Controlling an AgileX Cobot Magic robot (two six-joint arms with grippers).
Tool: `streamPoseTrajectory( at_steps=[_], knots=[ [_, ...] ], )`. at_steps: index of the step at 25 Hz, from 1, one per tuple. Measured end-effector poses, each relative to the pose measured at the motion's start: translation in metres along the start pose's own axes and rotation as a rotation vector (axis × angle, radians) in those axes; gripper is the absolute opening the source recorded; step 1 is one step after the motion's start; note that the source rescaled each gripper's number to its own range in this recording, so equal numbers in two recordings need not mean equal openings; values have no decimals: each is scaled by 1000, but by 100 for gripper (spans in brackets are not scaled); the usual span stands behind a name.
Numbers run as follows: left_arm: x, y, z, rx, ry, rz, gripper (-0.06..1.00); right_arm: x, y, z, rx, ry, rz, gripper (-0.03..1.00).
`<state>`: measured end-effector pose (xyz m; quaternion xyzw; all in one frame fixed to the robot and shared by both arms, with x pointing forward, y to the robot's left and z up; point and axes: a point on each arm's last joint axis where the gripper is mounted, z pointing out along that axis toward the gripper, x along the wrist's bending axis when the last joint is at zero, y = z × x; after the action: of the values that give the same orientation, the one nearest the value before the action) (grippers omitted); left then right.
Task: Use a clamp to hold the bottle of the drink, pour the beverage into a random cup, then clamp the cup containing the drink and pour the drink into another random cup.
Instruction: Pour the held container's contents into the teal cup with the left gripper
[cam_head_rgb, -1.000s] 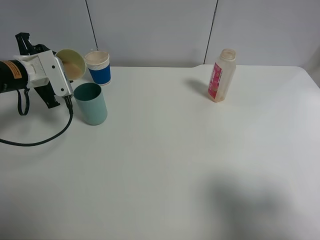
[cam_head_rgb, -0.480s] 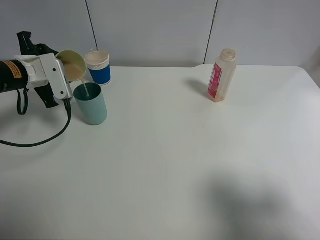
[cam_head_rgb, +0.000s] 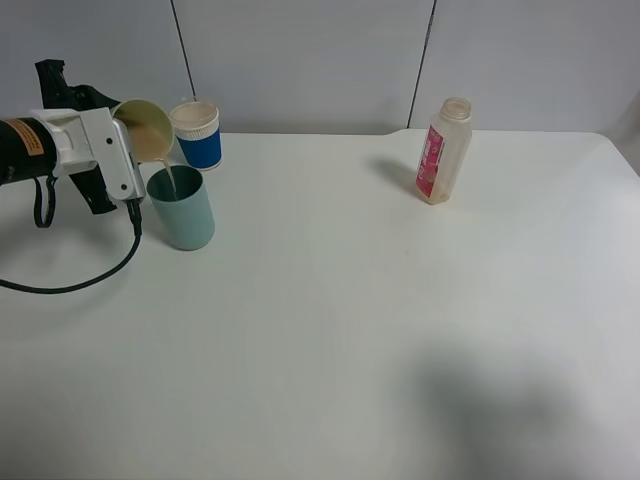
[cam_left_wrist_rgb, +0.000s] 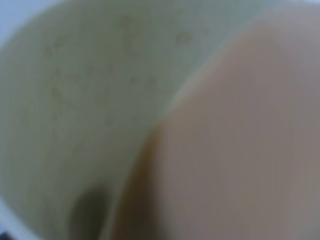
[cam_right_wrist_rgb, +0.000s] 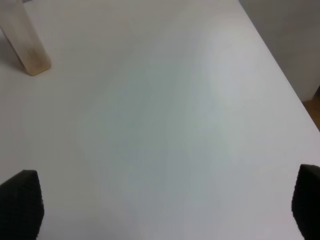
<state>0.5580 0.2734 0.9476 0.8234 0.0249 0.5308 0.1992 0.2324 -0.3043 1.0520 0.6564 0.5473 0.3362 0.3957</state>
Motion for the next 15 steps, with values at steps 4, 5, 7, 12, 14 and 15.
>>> streamPoseTrajectory(
  at_steps=[4, 5, 7, 12, 14, 15],
  knots=[
    [1, 1, 0, -14, 16, 21, 1, 0, 0, 0, 0, 0, 0, 99],
    [2, 1, 0, -15, 17, 23, 1, 0, 0, 0, 0, 0, 0, 99],
    [2, 1, 0, -16, 18, 26, 1, 0, 0, 0, 0, 0, 0, 99],
    [2, 1, 0, -16, 18, 29, 1, 0, 0, 0, 0, 0, 0, 99],
    [2, 2, 0, -17, 20, 29, 1, 0, 0, 0, 0, 0, 0, 99],
    [2, 2, 0, -17, 20, 29, 1, 0, 0, 0, 0, 0, 0, 99]
  ],
)
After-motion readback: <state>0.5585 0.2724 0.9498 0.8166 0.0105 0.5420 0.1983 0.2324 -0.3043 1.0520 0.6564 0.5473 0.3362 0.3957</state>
